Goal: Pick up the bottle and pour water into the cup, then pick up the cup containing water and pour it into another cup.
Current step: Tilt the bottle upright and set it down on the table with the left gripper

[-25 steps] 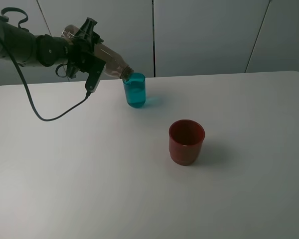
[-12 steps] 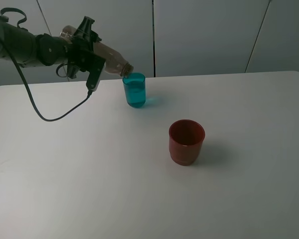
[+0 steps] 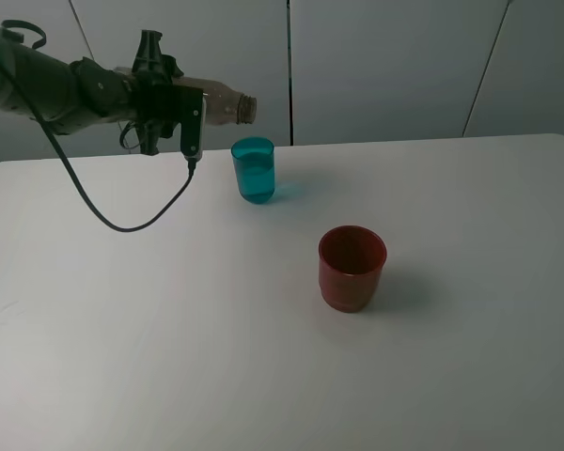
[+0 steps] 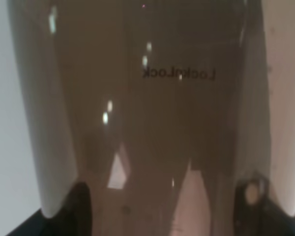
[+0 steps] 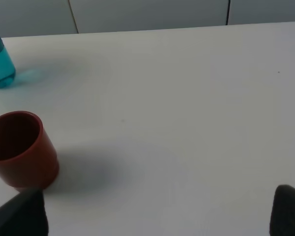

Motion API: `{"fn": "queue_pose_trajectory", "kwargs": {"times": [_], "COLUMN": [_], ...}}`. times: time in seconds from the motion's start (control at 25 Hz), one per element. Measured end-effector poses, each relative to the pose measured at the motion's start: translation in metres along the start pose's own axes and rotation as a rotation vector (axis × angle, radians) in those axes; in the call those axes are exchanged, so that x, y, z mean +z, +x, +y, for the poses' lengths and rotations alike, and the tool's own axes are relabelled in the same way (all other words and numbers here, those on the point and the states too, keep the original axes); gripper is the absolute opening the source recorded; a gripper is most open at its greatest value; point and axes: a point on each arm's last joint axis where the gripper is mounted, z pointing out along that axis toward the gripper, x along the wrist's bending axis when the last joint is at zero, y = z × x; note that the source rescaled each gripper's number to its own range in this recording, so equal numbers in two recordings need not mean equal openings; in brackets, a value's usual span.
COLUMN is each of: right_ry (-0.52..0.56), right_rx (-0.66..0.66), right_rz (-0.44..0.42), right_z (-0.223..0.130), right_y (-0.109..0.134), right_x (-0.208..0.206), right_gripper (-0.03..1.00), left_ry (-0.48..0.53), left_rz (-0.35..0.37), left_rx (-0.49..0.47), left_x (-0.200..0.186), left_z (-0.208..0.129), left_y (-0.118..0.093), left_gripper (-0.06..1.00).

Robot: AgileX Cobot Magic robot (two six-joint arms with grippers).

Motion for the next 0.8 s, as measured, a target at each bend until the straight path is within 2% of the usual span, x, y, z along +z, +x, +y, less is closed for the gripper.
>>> {"fn": "queue_pose_trajectory", "kwargs": {"times": [0.28,0.64,0.8], "right_ry": [0.000,0.000,0.000], "right_rx": [0.000,-0.007,-0.007], "right_rz": [0.000,0.000,0.000], "right_z": [0.000,0.000,0.000], "right_y": [0.000,0.000,0.000], "right_x": [0.000,0.000,0.000], "right_gripper": [0.94,0.94,0.94], "left_ry": [0.003,-0.053,-0.073], "left_rz": [-0.002,0.051,0.050], "left_rx": [-0.356,-0.830,-1.014], "left_x": [-0.006,-0.037,-0.051], "left_z": [0.007,0.005,0.004], "left_y": [0.006,0.046,0.054], "left_gripper": [0.01,0.01,0.01]}}
